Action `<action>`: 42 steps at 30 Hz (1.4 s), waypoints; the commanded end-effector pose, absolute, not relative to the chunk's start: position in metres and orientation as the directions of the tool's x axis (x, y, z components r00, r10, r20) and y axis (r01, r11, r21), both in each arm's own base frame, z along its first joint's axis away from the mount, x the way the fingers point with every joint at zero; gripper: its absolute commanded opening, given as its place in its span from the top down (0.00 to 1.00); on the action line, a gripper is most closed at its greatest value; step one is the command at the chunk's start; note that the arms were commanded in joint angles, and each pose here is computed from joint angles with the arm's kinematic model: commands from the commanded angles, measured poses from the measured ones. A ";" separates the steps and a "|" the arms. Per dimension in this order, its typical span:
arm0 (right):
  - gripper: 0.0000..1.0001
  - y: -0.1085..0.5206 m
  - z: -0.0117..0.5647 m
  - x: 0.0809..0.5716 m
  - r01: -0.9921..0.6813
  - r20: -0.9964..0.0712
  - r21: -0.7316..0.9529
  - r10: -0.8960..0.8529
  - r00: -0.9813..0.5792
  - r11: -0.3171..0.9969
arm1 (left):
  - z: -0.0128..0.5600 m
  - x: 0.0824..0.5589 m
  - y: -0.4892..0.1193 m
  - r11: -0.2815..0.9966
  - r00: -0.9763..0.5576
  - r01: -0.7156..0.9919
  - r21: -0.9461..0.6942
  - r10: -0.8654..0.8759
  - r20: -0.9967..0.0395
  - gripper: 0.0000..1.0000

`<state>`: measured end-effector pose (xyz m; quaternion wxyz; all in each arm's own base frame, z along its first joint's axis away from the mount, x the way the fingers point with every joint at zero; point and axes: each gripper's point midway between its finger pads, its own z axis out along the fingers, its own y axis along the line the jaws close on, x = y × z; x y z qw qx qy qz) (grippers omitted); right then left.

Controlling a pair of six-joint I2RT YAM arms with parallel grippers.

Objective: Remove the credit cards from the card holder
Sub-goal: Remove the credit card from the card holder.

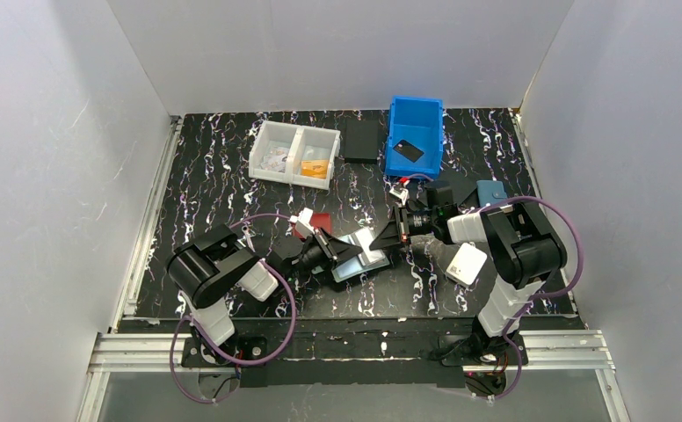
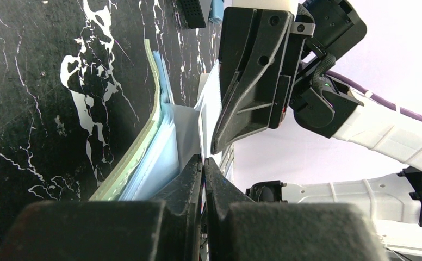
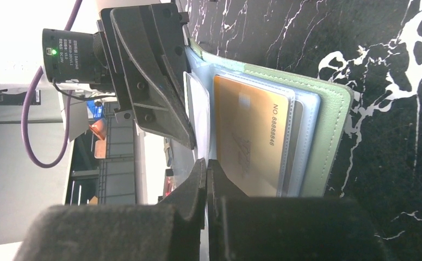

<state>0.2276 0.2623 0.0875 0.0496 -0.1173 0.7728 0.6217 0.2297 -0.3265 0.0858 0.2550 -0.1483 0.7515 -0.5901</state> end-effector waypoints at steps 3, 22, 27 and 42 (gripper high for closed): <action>0.98 0.257 0.079 0.241 -0.264 -0.249 0.937 -0.094 -0.964 0.230 | 0.114 0.231 -0.315 0.211 -0.809 0.158 -0.965 -0.532 -0.249 1.00; 0.98 0.257 0.076 0.239 -0.252 -0.234 0.942 -0.103 -0.967 0.221 | 0.106 0.219 -0.314 0.203 -0.861 0.153 -0.967 -0.452 -0.231 1.00; 0.98 0.257 0.076 0.239 -0.249 -0.231 0.944 -0.105 -0.967 0.217 | 0.107 0.218 -0.319 0.195 -0.872 0.155 -0.969 -0.434 -0.227 0.95; 0.99 0.257 0.076 0.238 -0.243 -0.224 0.947 -0.111 -0.968 0.209 | 0.096 0.221 -0.323 0.202 -0.885 0.111 -0.973 -0.426 -0.189 0.77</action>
